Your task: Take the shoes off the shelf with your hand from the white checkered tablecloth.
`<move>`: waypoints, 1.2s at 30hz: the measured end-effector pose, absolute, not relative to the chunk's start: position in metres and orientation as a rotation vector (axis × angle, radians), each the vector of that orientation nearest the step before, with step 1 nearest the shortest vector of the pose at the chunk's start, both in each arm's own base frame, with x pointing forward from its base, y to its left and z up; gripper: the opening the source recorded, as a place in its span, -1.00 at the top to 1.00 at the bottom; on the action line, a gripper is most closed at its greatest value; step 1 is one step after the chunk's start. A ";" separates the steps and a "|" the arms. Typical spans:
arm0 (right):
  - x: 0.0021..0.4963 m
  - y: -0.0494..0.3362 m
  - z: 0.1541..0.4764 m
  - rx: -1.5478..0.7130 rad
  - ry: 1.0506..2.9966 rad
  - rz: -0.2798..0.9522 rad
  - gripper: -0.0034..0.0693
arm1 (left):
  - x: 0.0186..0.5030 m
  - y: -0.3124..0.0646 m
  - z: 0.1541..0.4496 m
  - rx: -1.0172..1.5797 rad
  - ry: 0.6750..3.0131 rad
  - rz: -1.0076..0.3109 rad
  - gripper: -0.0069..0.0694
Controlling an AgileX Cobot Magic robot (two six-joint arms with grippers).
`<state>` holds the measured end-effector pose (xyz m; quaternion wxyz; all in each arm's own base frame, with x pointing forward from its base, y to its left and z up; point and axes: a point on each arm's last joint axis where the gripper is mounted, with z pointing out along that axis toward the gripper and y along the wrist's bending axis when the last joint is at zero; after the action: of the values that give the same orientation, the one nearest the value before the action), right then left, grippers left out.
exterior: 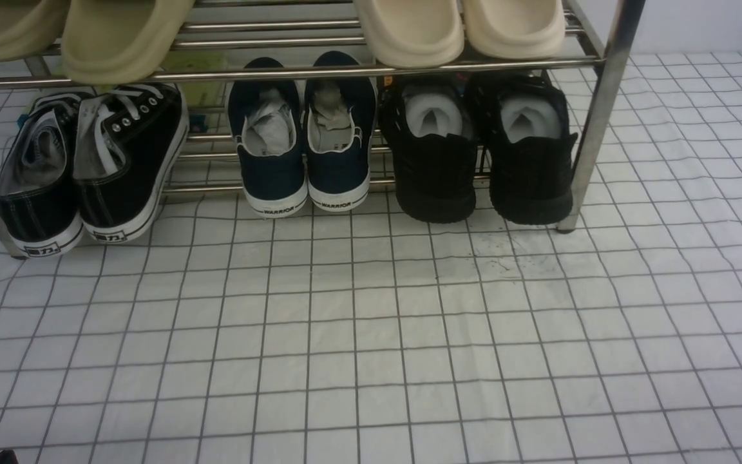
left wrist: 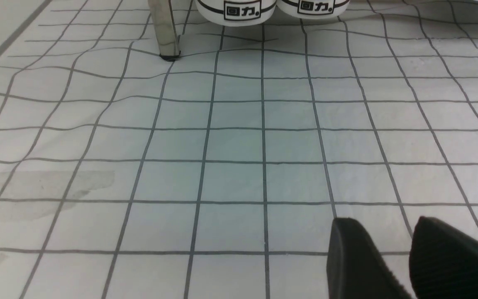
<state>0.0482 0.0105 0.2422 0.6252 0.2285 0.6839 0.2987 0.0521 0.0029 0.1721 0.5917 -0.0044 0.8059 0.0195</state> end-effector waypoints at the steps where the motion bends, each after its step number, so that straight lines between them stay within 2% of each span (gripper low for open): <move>1: 0.047 0.010 0.259 0.468 1.574 0.634 0.87 | 0.052 0.003 0.172 -0.010 1.875 0.045 0.19; 4: 0.054 0.010 0.296 0.361 1.725 0.415 0.93 | 0.052 0.003 0.172 -0.010 1.875 0.045 0.19; 5: 0.058 0.009 0.302 0.312 1.811 0.394 0.92 | 0.052 0.003 0.172 -0.010 1.875 0.045 0.19; 7: 0.073 0.007 0.309 0.318 2.053 0.302 0.91 | 0.052 0.003 0.172 -0.010 1.875 0.045 0.19; 8: 0.077 0.007 0.309 0.328 2.104 0.289 0.91 | 0.052 0.003 0.172 -0.010 1.875 0.045 0.19; 9: 0.092 0.006 0.307 0.353 2.293 0.239 0.90 | 0.052 0.003 0.172 -0.010 1.875 0.045 0.19; 11: 0.106 0.007 0.303 0.366 2.430 0.222 0.90 | 0.052 0.003 0.172 -0.010 1.875 0.045 0.19; 12: 0.121 0.011 0.300 0.336 2.533 0.250 0.90 | 0.052 0.003 0.172 -0.010 1.875 0.045 0.19; 14: 0.145 0.024 0.297 0.224 2.621 0.405 0.90 | 0.052 0.003 0.172 -0.010 1.875 0.045 0.19; 15: 0.147 0.025 0.297 0.210 2.626 0.425 0.90 | 0.052 0.003 0.172 -0.010 1.875 0.045 0.19; 16: 0.164 0.038 0.299 0.103 2.644 0.594 0.90 | 0.052 0.003 0.172 -0.010 1.875 0.045 0.19; 17: 0.176 0.045 0.301 0.038 2.650 0.699 0.90 | 0.052 0.003 0.172 -0.010 1.875 0.045 0.19; 18: 0.176 0.046 0.301 0.025 2.642 0.715 0.90 | 0.052 0.003 0.172 -0.010 1.875 0.045 0.19; 19: 0.195 0.058 0.307 -0.086 2.630 0.846 0.89 | 0.052 0.003 0.172 -0.010 1.875 0.045 0.19; 21: 0.211 0.069 0.312 -0.174 2.617 0.894 0.89 | 0.052 0.003 0.172 -0.010 1.875 0.045 0.19; 24: 0.232 0.089 0.322 -0.308 2.610 0.889 0.89 | 0.052 0.003 0.172 -0.010 1.875 0.045 0.19; 27: 0.250 0.110 0.331 -0.404 2.607 0.824 0.89 | 0.052 0.003 0.172 -0.010 1.875 0.045 0.19; 32: 0.297 0.162 0.343 -0.512 2.601 0.596 0.87 | 0.052 0.003 0.172 -0.010 1.875 0.045 0.19; 36: 0.324 0.193 0.345 -0.543 2.574 0.523 0.83 | 0.052 0.003 0.172 -0.010 1.875 0.045 0.19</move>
<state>0.3236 0.1932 0.3446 0.2278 -0.1970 0.9344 0.1900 0.0521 0.0029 0.1721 0.5917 -0.0044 0.8059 0.0195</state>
